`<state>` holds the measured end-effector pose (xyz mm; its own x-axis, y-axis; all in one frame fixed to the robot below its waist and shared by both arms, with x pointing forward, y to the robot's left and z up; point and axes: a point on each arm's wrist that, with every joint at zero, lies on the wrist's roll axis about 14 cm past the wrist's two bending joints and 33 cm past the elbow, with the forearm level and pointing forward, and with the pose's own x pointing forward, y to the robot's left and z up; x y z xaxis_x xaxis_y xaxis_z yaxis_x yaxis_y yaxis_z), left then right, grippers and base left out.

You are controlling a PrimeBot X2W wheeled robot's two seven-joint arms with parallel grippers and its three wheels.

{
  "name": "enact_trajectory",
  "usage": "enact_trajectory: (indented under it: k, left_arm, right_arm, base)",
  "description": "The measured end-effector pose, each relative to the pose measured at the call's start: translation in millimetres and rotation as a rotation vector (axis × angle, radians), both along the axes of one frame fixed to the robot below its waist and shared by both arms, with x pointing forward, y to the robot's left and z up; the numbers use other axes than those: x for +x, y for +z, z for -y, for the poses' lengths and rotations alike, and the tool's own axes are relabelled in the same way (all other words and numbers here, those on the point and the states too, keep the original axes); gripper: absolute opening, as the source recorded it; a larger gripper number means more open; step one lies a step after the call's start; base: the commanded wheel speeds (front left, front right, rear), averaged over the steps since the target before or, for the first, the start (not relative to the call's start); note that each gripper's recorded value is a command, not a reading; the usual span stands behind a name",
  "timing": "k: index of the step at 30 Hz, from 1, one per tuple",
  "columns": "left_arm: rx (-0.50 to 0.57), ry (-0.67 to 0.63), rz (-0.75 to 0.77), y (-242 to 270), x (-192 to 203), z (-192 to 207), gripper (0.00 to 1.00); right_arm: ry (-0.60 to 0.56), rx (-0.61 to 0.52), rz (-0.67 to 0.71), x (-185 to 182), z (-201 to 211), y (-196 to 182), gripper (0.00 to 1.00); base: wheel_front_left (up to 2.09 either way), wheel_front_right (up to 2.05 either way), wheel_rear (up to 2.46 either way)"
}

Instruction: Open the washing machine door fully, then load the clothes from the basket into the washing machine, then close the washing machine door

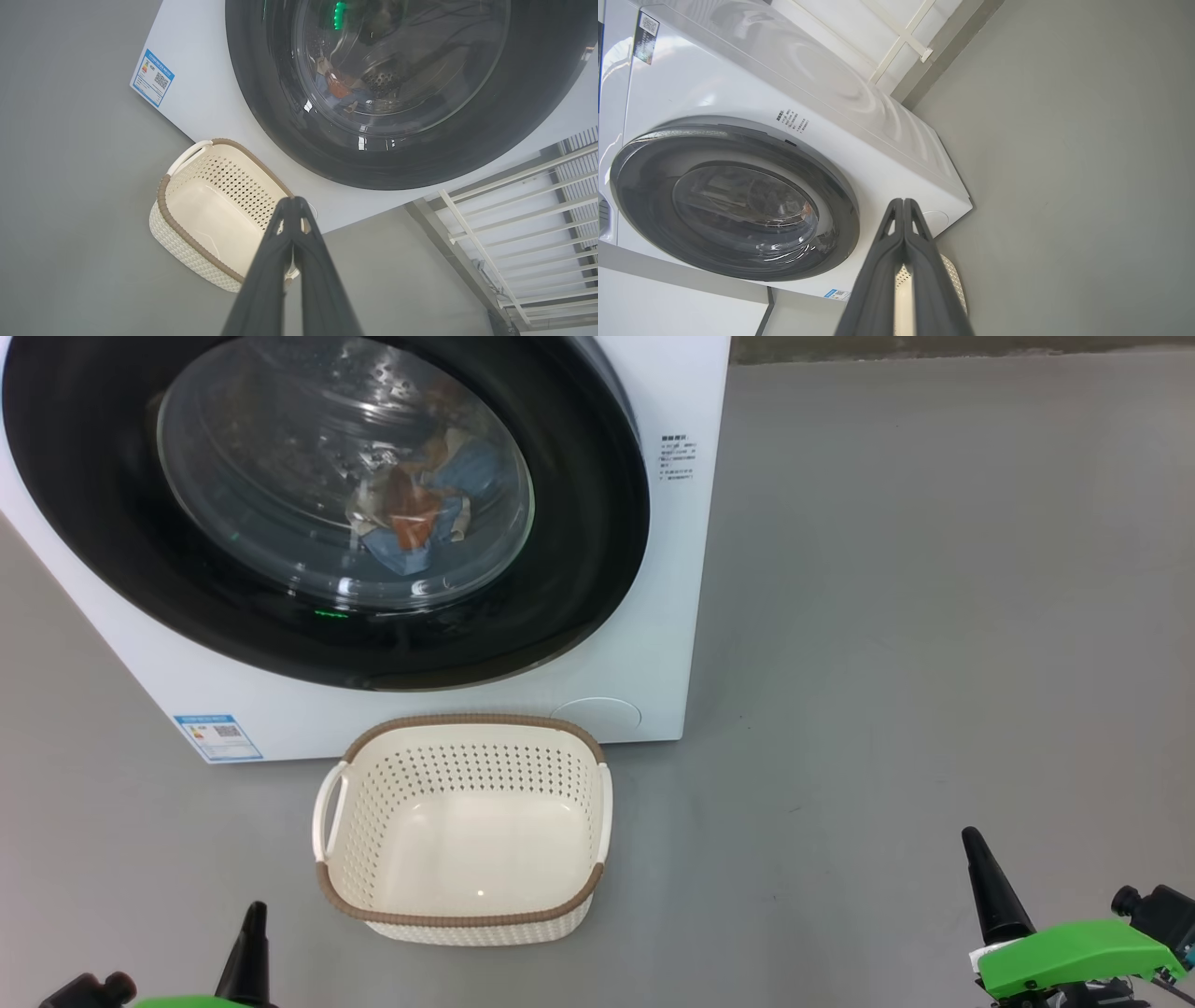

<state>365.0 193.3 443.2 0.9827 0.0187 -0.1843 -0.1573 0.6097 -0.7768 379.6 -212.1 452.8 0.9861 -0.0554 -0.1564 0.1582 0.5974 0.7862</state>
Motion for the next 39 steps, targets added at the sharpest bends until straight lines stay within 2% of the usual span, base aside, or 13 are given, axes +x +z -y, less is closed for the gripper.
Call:
enact_trajectory:
  k: [39]
  left_arm:
    - [-0.401,0.043,0.043,19,7,4,0.00]
  right_arm:
    - [-0.043,0.395,0.063,2,-3,20,0.00]
  base:
    - [0.00,0.00,0.00]
